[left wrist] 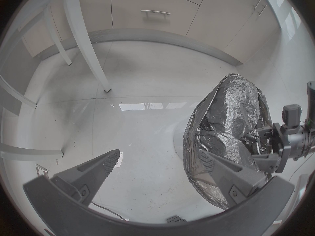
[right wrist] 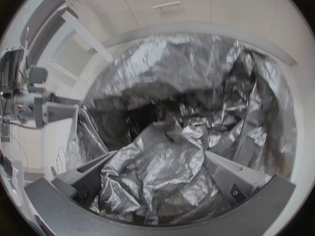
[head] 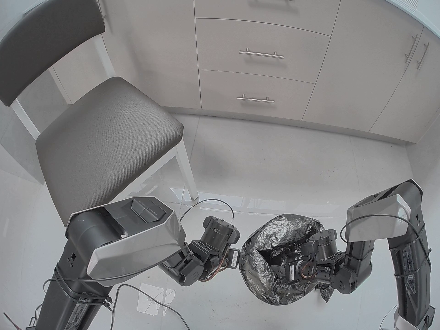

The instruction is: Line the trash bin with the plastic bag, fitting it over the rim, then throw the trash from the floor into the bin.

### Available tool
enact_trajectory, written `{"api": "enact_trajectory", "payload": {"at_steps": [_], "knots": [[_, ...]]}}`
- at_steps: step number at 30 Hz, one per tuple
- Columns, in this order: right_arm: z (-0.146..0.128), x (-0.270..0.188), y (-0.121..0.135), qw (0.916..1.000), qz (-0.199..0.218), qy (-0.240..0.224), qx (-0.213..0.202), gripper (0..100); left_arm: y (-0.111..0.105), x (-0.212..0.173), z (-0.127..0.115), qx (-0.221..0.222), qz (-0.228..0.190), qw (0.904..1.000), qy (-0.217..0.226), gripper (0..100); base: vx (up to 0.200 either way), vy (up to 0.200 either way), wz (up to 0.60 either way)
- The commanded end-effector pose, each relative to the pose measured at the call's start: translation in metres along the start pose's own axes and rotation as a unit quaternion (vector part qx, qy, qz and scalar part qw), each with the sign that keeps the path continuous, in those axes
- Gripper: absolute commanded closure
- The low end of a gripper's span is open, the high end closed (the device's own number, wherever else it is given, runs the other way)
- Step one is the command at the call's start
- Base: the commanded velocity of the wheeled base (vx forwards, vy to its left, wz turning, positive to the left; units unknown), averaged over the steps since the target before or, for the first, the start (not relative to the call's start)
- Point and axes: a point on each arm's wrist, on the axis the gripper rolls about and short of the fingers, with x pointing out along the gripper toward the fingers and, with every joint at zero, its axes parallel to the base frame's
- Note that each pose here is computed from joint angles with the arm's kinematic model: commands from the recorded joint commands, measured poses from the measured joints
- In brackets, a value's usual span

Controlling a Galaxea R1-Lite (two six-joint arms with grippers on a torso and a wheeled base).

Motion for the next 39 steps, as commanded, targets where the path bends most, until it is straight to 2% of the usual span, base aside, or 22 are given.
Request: {"api": "enact_trajectory", "payload": {"at_steps": [1,8,15,17,18,21,31,37,39], "knots": [[0.009,0.0,0.002,0.9994,-0.01,0.035,0.001,0,0.0,0.0,0.0,-0.001,0.0,1.0,0.0,0,0.0,0.0,0.0],[0.009,0.0,0.001,0.9989,-0.029,0.037,0.0,0,0.0,0.0,0.0,0.0,0.0,1.0,0.001,0,0.0,0.0,0.0],[0.011,0.0,0.001,0.9991,-0.028,0.031,0.001,0,-0.001,0.0,0.0,0.0,-0.001,1.0,-0.001,0,0.0,0.0,0.0],[0.013,-0.002,0.002,0.9994,-0.026,0.022,0.001,0,0.0,0.0,0.0,0.0,0.0,1.0,0.001,0,0.0,0.0,0.0],[0.02,-0.008,0.003,0.9998,-0.021,-0.002,0.002,0,0.0,0.0,0.0,0.0,0.0,1.0,0.001,0,0.0,0.0,0.0],[0.032,-0.025,0.008,0.9995,-0.014,-0.027,-0.002,0,0.0,0.0,0.0,-0.001,0.0,1.0,0.0,0,0.0,0.0,0.0],[0.052,-0.061,0.009,0.9975,-0.006,-0.07,0.005,0,0.0,0.0,0.0,-0.001,0.0,1.0,-0.002,0,0.0,0.0,0.0],[0.062,-0.053,0.01,0.9956,-0.005,-0.094,0.008,0,0.0,0.0,0.0,-0.001,0.0,1.0,-0.002,0,0.0,0.0,0.0],[0.06,-0.041,0.009,0.9957,-0.017,-0.091,0.009,0,0.0,0.0,0.0,-0.001,0.0,1.0,-0.002,0,0.0,0.0,0.0]]}}
